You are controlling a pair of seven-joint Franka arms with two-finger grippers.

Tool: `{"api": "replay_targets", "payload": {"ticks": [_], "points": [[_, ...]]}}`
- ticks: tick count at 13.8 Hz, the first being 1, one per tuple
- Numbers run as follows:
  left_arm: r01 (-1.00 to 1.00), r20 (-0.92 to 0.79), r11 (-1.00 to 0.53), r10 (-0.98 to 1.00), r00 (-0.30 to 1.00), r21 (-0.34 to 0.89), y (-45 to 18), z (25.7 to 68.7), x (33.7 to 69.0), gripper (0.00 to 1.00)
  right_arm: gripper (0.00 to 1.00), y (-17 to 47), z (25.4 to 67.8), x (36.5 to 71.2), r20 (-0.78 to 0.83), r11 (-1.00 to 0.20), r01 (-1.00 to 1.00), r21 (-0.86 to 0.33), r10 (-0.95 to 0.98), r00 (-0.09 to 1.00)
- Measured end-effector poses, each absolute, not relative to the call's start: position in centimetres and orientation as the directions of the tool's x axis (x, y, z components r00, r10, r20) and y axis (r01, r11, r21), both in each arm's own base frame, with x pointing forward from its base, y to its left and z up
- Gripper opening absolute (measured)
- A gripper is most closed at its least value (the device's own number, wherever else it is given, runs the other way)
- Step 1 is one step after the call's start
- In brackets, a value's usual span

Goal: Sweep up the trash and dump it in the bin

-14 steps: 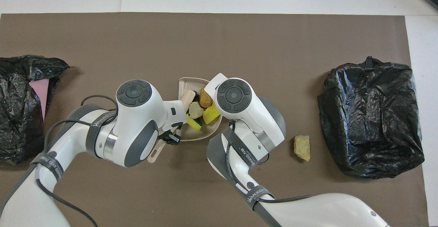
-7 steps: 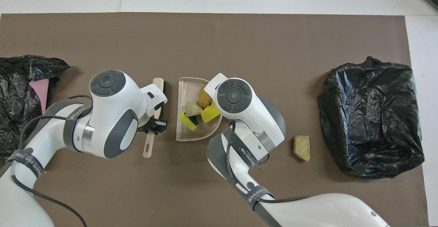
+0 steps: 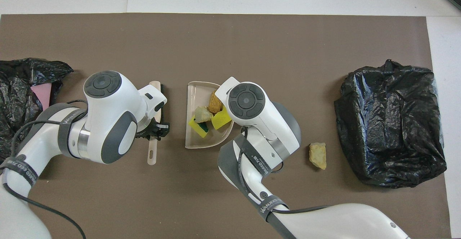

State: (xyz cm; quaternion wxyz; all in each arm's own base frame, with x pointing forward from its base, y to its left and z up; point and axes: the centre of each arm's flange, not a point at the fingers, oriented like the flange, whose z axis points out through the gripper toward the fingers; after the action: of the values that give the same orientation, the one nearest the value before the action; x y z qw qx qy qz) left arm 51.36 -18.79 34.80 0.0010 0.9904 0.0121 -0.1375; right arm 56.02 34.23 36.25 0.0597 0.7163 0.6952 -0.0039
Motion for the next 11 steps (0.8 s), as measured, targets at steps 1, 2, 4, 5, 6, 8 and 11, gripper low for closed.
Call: {"api": "replay_targets", "payload": {"ticks": [1, 2, 4, 5, 6, 8, 11], "points": [[0.026, -0.267, -1.000, 0.025, 0.963, 0.000, -18.7, 34.7, 51.2, 0.26, 0.33, 33.7, 37.0, 56.3, -0.083, -0.036, 0.995, 0.089, 0.996, 0.043], [0.025, -0.263, -1.000, 0.023, 0.964, 0.001, -18.8, 34.6, 51.0, 0.26, 0.33, 32.7, 38.1, 56.7, -0.078, -0.047, 0.994, 0.099, 0.995, 0.055], [0.010, -0.261, -1.000, 0.009, 0.965, 0.002, -19.4, 34.5, 50.3, 0.26, 0.33, 29.7, 41.0, 57.6, -0.079, -0.056, 0.993, 0.106, 0.995, 0.064], [0.002, -0.261, -1.000, 0.002, 0.965, 0.001, -20.0, 34.6, 49.8, 0.26, 0.33, 27.5, 42.7, 57.9, -0.087, -0.052, 0.994, 0.101, 0.994, 0.061], [-0.002, -0.261, -1.000, -0.002, 0.965, -0.002, -20.7, 34.7, 49.2, 0.26, 0.33, 25.3, 44.3, 58.2, -0.095, -0.045, 0.995, 0.094, 0.994, 0.054], [0.012, -0.256, -1.000, 0.016, 0.967, -0.017, -23.0, 34.8, 47.7, 0.26, 0.33, 21.1, 47.2, 58.4, -0.109, -0.030, 0.996, 0.079, 0.993, 0.039], [0.058, -0.195, -0.998, 0.062, 0.979, -0.026, -28.2, 34.6, 43.8, 0.26, 0.33, 13.7, 51.3, 58.8, -0.115, -0.003, 0.996, 0.089, 0.993, 0.013]]}}
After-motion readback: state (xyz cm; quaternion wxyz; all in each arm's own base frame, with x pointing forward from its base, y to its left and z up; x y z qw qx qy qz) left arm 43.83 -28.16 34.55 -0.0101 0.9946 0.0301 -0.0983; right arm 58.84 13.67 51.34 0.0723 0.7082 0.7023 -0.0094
